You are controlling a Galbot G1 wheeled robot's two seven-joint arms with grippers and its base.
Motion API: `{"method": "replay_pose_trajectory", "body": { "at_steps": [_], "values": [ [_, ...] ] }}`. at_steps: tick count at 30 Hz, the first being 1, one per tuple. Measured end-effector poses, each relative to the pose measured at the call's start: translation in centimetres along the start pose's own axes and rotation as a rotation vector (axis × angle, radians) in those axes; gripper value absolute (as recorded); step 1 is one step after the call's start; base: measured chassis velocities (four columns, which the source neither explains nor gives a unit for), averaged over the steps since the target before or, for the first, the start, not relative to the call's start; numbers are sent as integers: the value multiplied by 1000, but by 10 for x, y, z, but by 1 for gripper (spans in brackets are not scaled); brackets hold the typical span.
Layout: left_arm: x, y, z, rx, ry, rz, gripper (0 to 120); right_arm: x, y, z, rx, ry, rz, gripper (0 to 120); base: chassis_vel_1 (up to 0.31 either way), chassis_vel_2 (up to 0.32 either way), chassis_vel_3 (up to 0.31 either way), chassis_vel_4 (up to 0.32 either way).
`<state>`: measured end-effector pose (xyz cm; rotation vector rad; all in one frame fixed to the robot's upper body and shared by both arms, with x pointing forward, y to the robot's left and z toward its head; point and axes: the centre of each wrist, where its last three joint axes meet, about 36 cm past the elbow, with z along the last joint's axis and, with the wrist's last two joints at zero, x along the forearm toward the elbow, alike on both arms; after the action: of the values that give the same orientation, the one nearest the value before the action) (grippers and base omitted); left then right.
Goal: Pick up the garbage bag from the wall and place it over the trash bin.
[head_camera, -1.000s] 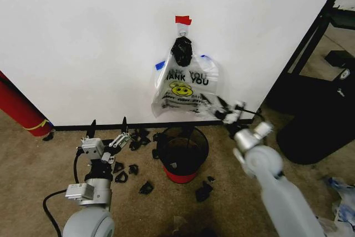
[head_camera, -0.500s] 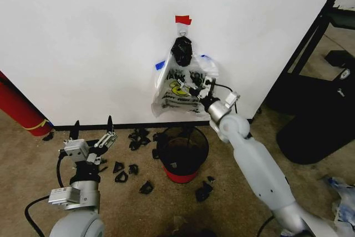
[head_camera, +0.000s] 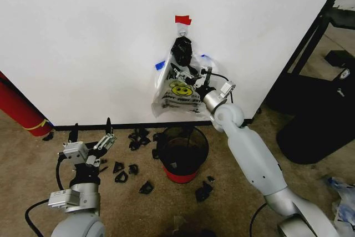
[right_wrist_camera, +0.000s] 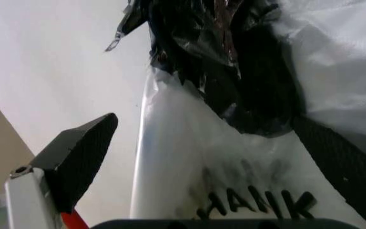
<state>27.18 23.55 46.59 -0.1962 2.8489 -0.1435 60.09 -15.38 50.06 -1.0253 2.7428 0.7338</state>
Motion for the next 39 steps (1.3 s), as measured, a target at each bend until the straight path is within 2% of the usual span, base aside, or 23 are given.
{"method": "replay_pose_trajectory", "body": {
  "at_steps": [6,9,10,11,14,16,17,25,27,33,35,39],
  "values": [
    [1,-1,1,2,2,-1,100,-6,4,2,10,1,-15,100,0,0,0,0],
    [0,-1,3,2,3,0,100,-8,5,0,14,-3,-16,94,0,0,0,0],
    [0,-1,4,3,4,1,100,-8,5,0,16,-3,-14,87,0,0,0,0],
    [0,-1,4,3,4,1,100,-8,5,0,16,-3,-14,87,0,0,0,0],
    [0,-2,5,6,8,1,100,-7,3,-1,19,-2,-6,77,0,0,0,0],
    [0,-3,7,8,12,0,100,-6,2,-1,19,-3,6,66,0,0,0,0],
    [0,-3,7,8,12,0,100,-6,2,-1,19,-3,6,66,0,0,0,0],
    [0,-5,8,12,14,4,100,-4,-4,-1,21,-2,38,32,0,0,0,0],
    [1,-6,9,14,17,3,100,-4,-5,-2,21,-3,42,29,0,0,0,0],
    [5,-8,11,12,24,5,100,-4,-10,-4,21,-6,57,5,0,0,0,0],
    [4,-7,11,10,21,5,100,-3,-11,-4,19,-7,59,0,0,0,0,0],
    [3,-8,9,18,12,-2,100,-2,-12,-4,10,-10,68,0,0,0,0,0]
  ]
}}
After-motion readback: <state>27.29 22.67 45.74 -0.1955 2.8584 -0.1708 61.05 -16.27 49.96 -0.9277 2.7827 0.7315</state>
